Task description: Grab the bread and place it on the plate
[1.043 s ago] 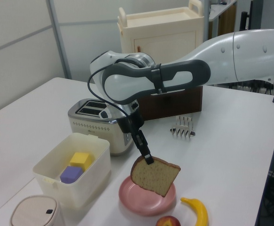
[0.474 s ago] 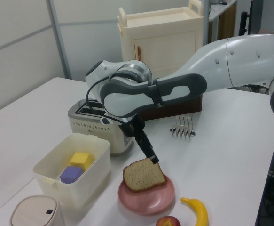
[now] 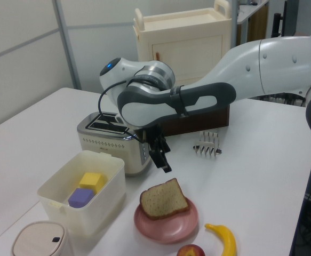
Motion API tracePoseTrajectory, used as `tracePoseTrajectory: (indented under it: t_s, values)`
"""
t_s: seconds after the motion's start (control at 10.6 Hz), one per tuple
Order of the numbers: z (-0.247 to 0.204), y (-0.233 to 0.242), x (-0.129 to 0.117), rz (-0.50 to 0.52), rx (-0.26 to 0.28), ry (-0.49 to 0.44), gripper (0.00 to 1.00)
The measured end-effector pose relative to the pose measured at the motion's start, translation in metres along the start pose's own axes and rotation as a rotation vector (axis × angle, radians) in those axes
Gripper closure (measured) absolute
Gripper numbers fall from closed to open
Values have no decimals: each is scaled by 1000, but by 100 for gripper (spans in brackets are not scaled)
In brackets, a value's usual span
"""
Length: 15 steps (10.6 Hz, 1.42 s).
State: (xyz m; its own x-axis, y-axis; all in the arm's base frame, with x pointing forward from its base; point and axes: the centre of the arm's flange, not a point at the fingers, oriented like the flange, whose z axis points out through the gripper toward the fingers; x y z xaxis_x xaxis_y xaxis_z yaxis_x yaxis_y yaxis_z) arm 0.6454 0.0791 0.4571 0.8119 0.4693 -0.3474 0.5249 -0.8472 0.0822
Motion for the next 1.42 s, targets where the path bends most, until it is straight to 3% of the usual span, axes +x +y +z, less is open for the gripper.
tracePoseTrajectory:
  t_s: [0.38, 0.47, 0.66, 1.04, 1.42]
  values:
    - [-27, 26, -14, 313, -23, 120, 0]
    - [-46, 39, -33, 433, -22, 161, 0]
    - [-72, 61, -70, 545, 19, 219, 0]
    - [-103, 82, -129, 638, 173, 396, 0]
    - [-97, 75, -135, 650, 192, 425, 0]
